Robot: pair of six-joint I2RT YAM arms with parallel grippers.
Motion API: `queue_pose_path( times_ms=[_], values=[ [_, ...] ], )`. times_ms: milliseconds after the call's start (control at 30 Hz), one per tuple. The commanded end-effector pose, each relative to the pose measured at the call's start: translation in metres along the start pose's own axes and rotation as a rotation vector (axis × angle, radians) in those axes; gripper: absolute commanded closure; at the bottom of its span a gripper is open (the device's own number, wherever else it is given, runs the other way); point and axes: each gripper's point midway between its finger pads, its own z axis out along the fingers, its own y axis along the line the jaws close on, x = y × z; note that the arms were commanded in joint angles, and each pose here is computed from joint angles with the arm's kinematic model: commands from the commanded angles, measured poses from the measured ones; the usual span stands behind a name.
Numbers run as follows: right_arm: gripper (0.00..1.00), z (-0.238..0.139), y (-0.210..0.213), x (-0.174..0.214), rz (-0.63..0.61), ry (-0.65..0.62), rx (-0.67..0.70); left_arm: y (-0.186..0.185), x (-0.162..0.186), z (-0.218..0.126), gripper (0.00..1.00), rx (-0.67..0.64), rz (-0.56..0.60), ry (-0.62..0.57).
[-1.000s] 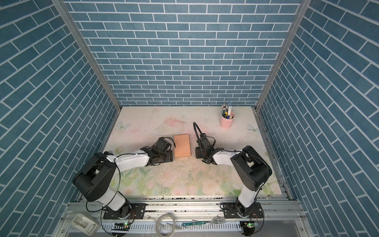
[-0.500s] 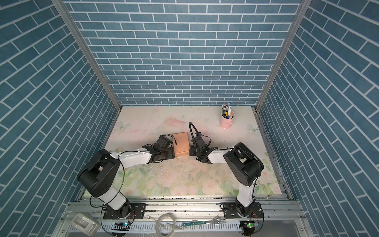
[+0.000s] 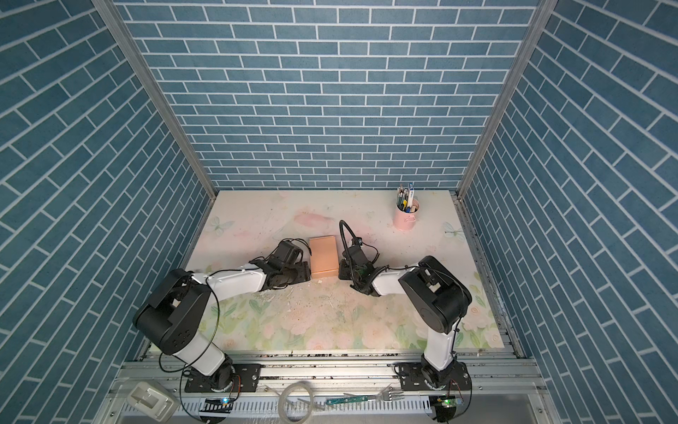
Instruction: Fold the paper box
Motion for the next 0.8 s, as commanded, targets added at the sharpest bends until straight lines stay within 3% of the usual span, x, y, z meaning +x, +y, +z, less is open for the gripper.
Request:
queue_pose_path(
  times_ms=[0, 300, 400, 500, 767],
  values=[
    [0.57, -0.015, -0.023, 0.002, -0.054, 0.012, 0.091, 0.007, -0.003, -0.020, 0.22, -0.007, 0.027, -0.020],
    [0.42, -0.063, -0.026, -0.035, -0.160, -0.095, 0.075, 0.024, -0.026, -0.083, 0.05, -0.061, 0.065, -0.189],
    [0.18, -0.085, -0.016, -0.049, -0.238, -0.108, 0.061, 0.027, -0.034, -0.106, 0.01, -0.080, 0.095, -0.230],
    [0.04, -0.116, -0.014, -0.072, -0.291, -0.165, 0.083, 0.027, -0.045, -0.134, 0.00, -0.099, 0.133, -0.273],
    [0.01, -0.203, -0.038, -0.132, -0.353, -0.366, 0.203, 0.009, -0.088, -0.219, 0.01, -0.116, 0.308, -0.404]
  ],
)
